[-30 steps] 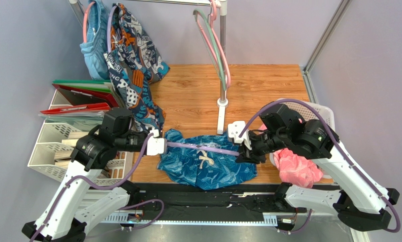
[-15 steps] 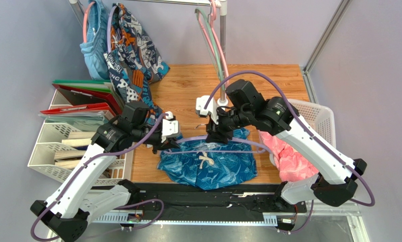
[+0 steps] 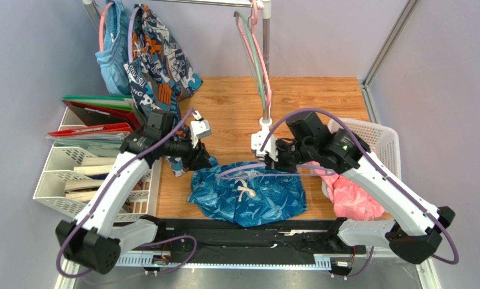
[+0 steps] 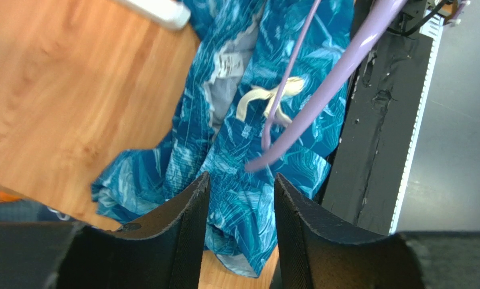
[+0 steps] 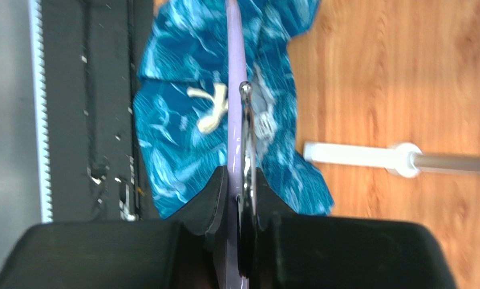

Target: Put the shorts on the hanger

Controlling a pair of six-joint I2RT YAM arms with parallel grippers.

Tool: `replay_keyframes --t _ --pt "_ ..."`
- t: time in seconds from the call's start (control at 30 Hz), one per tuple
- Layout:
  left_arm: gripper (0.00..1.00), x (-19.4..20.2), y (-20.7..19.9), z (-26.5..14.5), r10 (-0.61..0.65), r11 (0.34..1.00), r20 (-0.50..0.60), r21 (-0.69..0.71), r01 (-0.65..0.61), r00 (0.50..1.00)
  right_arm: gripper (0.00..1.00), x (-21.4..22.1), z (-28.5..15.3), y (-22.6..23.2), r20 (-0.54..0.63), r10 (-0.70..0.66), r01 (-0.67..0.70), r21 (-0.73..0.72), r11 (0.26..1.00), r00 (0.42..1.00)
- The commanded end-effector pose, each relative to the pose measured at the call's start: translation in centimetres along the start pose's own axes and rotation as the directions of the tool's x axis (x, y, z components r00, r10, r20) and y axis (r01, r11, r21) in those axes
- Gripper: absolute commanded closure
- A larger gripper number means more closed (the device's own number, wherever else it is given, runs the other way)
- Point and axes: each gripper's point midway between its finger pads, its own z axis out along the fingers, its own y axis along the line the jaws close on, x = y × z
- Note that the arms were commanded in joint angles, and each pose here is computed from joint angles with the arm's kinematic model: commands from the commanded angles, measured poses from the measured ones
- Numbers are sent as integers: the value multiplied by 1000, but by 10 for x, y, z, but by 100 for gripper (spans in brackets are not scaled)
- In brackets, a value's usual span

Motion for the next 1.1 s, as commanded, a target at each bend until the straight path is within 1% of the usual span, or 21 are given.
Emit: replay_keyframes --t 0.0,0.03,0.07,0.1,0.13,0.2,0.27,0.3,0.37,0.47,0.5,0.6,0.7,0.87,0.9,0.97,1.0,1.07 --pt "51 9 12 15 -21 997 -37 70 24 999 100 9 -26 -21 -15 -82 83 124 989 997" --pt "51 19 14 20 -23 995 -72 98 30 997 100 13 -30 -27 -18 -59 61 145 988 998" --pt "51 22 17 22 10 994 -84 109 0 996 100 14 -32 -30 -13 -47 49 150 987 999" --pt "51 28 26 26 85 990 -105 120 -72 991 100 16 -33 -33 -14 -37 39 155 987 999" --pt "51 33 28 27 107 987 -126 130 -91 986 100 19 -35 -37 -17 -20 22 164 986 1000" --pt "51 44 39 31 180 975 -175 161 -153 968 100 20 -34 -38 -5 11 -10 137 990 1000" --pt "51 50 40 32 229 959 -195 214 -187 954 100 20 -31 -34 0 25 -25 101 995 1000" --pt "49 54 42 33 280 941 -207 255 -224 938 100 20 -29 -33 4 28 -28 92 995 1000" --pt "48 58 45 37 308 930 -220 276 -243 926 100 19 -24 -33 11 33 -34 67 997 999" --pt "42 77 44 44 395 891 -254 339 -301 883 100 19 -19 -33 19 38 -38 43 998 999" --pt "41 90 45 46 436 873 -278 361 -328 856 100 18 -17 -33 20 38 -39 37 999 999" --pt "40 106 45 54 498 843 -295 386 -375 815 100 18 -13 -33 23 46 -46 22 999 999" --pt "40 115 52 61 531 826 -305 395 -403 790 100 19 -10 -34 23 49 -49 11 999 999" --pt "47 124 54 68 564 801 -314 433 -413 764 100 23 -7 -37 13 62 -62 9 998 998" --pt "51 124 52 67 571 796 -312 438 -419 759 100 23 -5 -37 12 69 -69 4 998 998" --pt "56 123 46 67 598 773 -294 456 -441 746 100 24 -7 -40 20 89 -89 1 996 996" --pt "63 121 43 64 609 766 -285 456 -454 740 100 24 -7 -41 23 97 -97 -2 995 995" --pt "71 117 38 63 636 744 -264 460 -484 725 100 23 -6 -43 28 114 -114 -11 993 993"
